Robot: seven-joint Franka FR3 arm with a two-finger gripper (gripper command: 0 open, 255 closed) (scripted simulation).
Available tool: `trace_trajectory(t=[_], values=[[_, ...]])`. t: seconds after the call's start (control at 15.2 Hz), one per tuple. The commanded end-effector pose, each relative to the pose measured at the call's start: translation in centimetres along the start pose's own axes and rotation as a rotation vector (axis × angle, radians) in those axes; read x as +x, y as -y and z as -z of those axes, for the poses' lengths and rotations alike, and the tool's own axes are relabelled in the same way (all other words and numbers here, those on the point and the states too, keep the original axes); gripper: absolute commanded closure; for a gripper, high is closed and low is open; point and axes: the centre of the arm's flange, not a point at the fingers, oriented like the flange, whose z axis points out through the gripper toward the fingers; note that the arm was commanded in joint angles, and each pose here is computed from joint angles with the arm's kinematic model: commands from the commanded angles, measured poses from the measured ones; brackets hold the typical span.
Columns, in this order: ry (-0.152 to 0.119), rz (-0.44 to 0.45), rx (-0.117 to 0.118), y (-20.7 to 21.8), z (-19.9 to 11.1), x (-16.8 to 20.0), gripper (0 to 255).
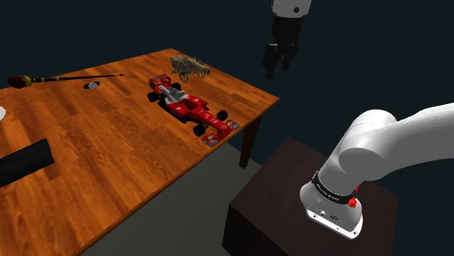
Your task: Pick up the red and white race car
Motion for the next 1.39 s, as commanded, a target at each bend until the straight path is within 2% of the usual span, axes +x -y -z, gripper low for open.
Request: trace_trajectory(t=[0.0,1.32], values=[[0.0,0.0,0.0,0.0,0.0,0.0,0],[-0.048,-0.016,0.01,7.6,-8.7,22.9,0]])
